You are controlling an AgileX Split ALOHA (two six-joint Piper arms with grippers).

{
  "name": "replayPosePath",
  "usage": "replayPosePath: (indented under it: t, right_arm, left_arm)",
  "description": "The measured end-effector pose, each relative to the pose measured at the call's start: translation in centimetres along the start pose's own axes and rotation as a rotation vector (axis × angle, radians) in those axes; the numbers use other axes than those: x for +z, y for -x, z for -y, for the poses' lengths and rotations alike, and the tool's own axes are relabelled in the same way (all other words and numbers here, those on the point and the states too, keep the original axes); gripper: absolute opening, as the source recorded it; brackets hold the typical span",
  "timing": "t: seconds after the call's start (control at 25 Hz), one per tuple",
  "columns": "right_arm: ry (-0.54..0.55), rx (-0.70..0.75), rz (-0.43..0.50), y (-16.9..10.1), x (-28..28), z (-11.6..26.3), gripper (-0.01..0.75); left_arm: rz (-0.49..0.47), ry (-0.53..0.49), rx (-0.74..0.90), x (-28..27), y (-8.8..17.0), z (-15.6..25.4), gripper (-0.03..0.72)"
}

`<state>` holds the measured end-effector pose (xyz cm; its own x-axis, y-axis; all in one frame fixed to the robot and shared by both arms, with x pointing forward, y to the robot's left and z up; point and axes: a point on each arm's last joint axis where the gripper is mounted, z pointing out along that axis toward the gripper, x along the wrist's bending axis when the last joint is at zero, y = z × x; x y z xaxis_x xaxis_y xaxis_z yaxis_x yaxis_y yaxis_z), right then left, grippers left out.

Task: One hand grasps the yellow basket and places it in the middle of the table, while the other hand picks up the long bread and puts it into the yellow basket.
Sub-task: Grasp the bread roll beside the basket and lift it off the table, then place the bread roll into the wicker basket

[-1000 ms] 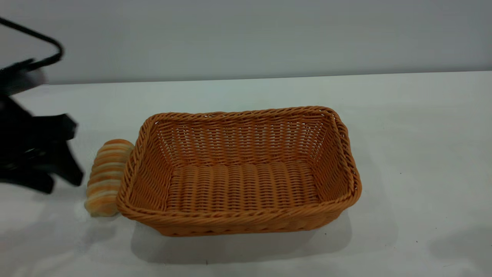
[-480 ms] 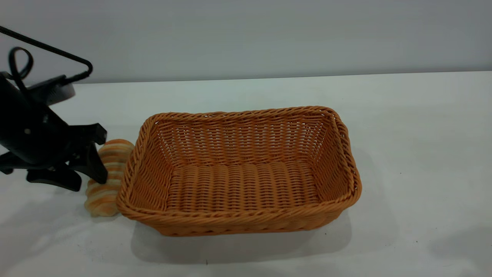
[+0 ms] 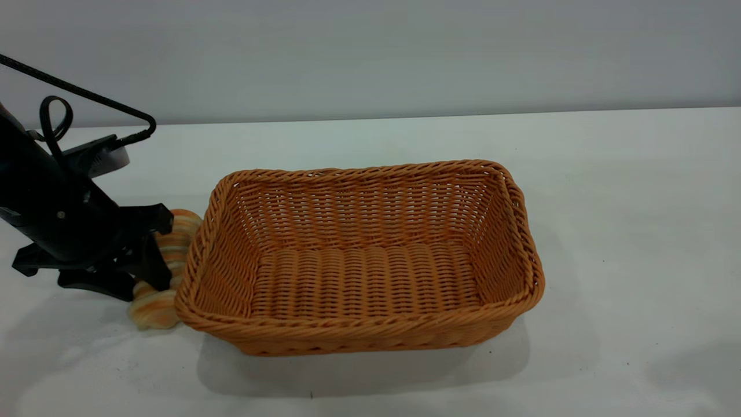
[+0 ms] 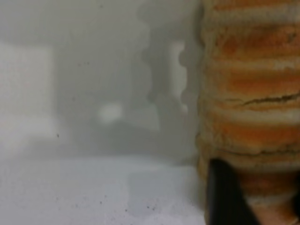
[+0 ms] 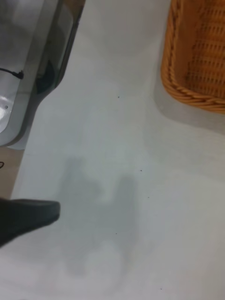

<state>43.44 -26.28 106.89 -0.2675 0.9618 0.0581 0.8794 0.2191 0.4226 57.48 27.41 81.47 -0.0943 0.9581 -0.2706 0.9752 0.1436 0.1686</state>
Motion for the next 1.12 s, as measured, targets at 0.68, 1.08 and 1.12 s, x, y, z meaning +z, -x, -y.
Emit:
replayPosePath:
  t: [0.68,1.08,1.12]
  right_arm:
    - [0.001,0.0,0.0,0.0,0.0,0.0,0.467]
    - [0.006,-0.001,0.001,0.0,0.0,-0.1,0.467]
    - [0.006,-0.001,0.001,0.0,0.0,-0.1,0.467]
  left_arm:
    - [0.111,0.256,0.221,-12.6,3.3,-2.4,0.042]
    - [0.29,0.155,0.661,-10.4,12.2,0.6,0.042]
    - [0.298,0.155,0.66,-10.0,12.5,0.7,0.045]
